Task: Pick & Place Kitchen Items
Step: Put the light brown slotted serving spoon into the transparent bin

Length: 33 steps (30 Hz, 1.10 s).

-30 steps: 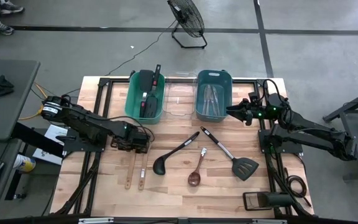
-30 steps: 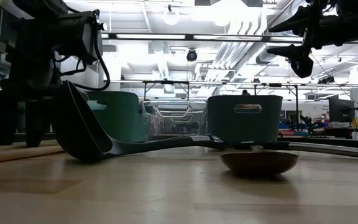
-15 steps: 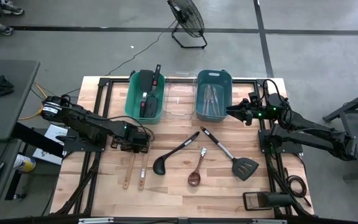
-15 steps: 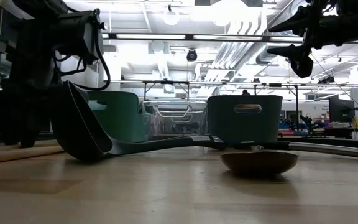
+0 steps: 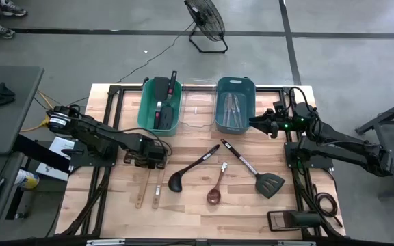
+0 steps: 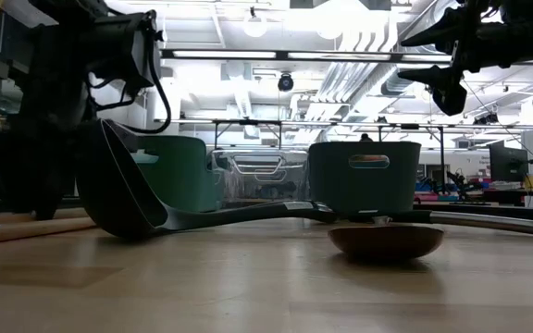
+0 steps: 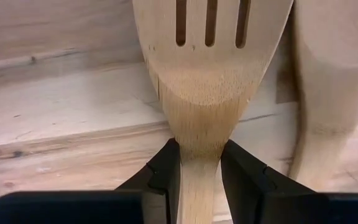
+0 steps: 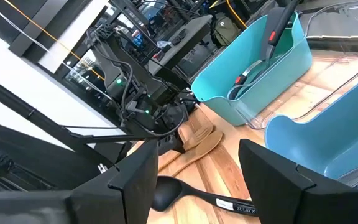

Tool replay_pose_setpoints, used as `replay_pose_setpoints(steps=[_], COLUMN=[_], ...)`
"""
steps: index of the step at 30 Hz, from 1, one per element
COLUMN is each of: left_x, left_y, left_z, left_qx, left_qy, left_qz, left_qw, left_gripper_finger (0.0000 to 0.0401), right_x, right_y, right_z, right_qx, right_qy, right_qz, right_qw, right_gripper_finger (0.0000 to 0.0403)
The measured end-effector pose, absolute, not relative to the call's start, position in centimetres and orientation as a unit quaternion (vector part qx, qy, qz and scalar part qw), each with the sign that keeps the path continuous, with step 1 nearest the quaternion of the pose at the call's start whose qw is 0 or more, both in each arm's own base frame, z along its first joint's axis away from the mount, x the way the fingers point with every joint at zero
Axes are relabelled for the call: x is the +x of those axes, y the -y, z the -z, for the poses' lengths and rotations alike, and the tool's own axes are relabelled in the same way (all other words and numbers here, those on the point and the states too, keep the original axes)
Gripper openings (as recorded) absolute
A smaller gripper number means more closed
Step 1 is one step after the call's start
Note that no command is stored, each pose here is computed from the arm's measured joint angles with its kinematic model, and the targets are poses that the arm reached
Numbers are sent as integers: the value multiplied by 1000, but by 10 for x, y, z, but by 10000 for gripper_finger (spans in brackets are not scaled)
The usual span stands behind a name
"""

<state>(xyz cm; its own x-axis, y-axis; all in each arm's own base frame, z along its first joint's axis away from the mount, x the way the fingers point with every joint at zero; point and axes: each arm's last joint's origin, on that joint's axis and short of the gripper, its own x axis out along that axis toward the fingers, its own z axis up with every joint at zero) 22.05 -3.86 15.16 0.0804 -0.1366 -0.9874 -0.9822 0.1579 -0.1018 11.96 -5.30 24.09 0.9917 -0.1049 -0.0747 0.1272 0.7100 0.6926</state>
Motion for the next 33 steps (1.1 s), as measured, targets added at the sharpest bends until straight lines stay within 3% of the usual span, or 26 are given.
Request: replay_pose_setpoints(steps=[22, 33], left_x=[247, 270], left_y=[43, 45], left_z=[-198, -242], left_qx=[-517, -519], left_qy=[-536, -487], left_qz=[-356, -307], left_qw=[565, 632], left_gripper_finger=[86, 86], right_x=[120, 120], right_y=[53, 53], right_z=[-240, -240], right_qx=[374, 373], right_qy=[-19, -19], right_qz=[60, 60], right_qw=[925, 926], right_gripper_finger=[215, 215])
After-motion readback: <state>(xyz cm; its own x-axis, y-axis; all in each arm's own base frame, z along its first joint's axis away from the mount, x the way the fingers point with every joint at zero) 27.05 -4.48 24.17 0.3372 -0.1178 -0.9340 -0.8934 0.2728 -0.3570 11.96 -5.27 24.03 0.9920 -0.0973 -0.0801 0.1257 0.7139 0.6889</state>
